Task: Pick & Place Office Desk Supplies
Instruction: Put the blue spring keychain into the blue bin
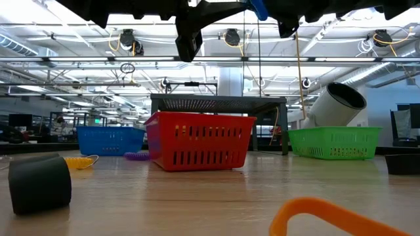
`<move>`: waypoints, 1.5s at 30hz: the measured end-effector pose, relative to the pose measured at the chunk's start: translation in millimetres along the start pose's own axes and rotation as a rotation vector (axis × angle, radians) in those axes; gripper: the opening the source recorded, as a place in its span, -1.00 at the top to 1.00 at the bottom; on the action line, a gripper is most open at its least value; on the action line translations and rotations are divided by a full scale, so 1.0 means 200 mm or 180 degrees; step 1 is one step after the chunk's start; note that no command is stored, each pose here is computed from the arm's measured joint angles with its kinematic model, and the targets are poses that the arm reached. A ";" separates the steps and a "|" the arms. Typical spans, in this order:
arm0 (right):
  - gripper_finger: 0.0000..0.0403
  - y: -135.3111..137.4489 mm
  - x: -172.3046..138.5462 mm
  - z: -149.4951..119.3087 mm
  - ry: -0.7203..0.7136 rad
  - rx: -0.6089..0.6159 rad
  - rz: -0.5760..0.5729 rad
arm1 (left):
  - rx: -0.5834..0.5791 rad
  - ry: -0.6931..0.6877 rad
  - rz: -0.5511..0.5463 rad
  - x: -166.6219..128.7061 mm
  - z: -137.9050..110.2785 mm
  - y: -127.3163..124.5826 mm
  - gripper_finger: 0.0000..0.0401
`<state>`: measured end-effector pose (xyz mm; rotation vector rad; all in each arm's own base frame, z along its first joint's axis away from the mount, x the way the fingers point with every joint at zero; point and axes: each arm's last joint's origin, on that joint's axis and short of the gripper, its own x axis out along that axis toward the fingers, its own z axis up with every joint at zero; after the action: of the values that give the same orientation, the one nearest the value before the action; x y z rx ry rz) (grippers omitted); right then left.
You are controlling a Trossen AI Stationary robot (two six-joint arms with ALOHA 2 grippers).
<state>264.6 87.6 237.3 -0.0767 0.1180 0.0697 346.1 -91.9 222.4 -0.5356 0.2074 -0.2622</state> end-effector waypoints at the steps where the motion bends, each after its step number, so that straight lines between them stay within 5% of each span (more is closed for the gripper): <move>1: 0.99 0.00 0.00 0.00 0.0008 -0.0002 0.0000 | 0.0000 0.0000 0.0000 0.00 0.00 0.00 0.24; 40: 0.98 -0.02 0.01 0.00 0.0002 0.0091 0.0086 | 0.0189 -0.0209 0.0043 0.00 0.04 0.03 0.25; 45: 0.97 -0.02 0.01 -0.01 0.0004 0.0092 0.0085 | 0.0244 -0.0207 0.0030 0.00 0.04 0.02 0.46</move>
<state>267.1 83.7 236.3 -0.0463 0.1213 0.0947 348.4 -85.0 227.1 -0.4665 0.1362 -0.2422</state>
